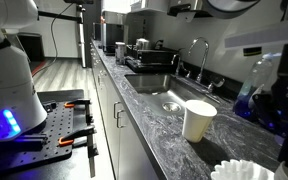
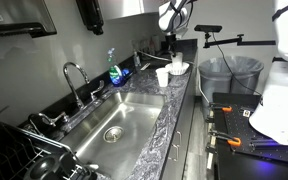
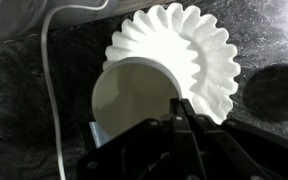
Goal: Remove one white cup from the stack on the right and place it inside the white cup on the left
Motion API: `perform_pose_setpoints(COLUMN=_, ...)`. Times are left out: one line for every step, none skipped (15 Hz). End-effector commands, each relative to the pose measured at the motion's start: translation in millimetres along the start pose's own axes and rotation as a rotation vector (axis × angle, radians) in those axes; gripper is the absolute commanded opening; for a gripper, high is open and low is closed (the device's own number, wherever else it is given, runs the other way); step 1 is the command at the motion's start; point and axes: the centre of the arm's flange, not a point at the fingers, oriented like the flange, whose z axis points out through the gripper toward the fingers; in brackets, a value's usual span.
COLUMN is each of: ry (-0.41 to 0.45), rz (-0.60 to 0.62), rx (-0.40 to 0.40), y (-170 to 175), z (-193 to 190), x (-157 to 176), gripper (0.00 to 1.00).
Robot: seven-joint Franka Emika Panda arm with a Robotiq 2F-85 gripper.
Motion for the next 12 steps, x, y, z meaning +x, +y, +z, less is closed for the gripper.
perform_pose_setpoints(ry=0.029, rz=0.014, rx=-0.011, y=-12, z=-12, x=-19, gripper=0.01)
perform_pose_setpoints(ry=0.033, rz=0.009, rx=0.001, y=-13, z=-13, x=-20, gripper=0.01)
perform_pose_setpoints(ry=0.04, rz=0.012, rx=0.005, y=-10, z=-15, x=-23, gripper=0.01)
perform_pose_setpoints(ry=0.042, rz=0.014, rx=0.016, y=-10, z=-18, x=-24, gripper=0.01)
perform_pose_setpoints(ry=0.042, rz=0.02, rx=0.021, y=-11, z=-19, x=-24, gripper=0.01)
perform_pose_setpoints(ry=0.044, rz=0.022, rx=0.02, y=-9, z=-20, x=-25, gripper=0.01)
perform_pose_setpoints(ry=0.046, rz=0.024, rx=0.02, y=-9, z=-21, x=-26, gripper=0.01)
perform_pose_setpoints(ry=0.052, rz=0.029, rx=0.021, y=-10, z=-25, x=-27, gripper=0.01)
perform_pose_setpoints(ry=0.058, rz=0.028, rx=0.021, y=-8, z=-28, x=-29, gripper=0.01)
perform_pose_setpoints(ry=0.068, rz=0.029, rx=0.017, y=-6, z=-32, x=-30, gripper=0.01)
perform_pose_setpoints(ry=0.078, rz=0.034, rx=0.012, y=-6, z=-37, x=-31, gripper=0.01)
perform_pose_setpoints(ry=0.091, rz=0.034, rx=0.007, y=-3, z=-42, x=-32, gripper=0.01)
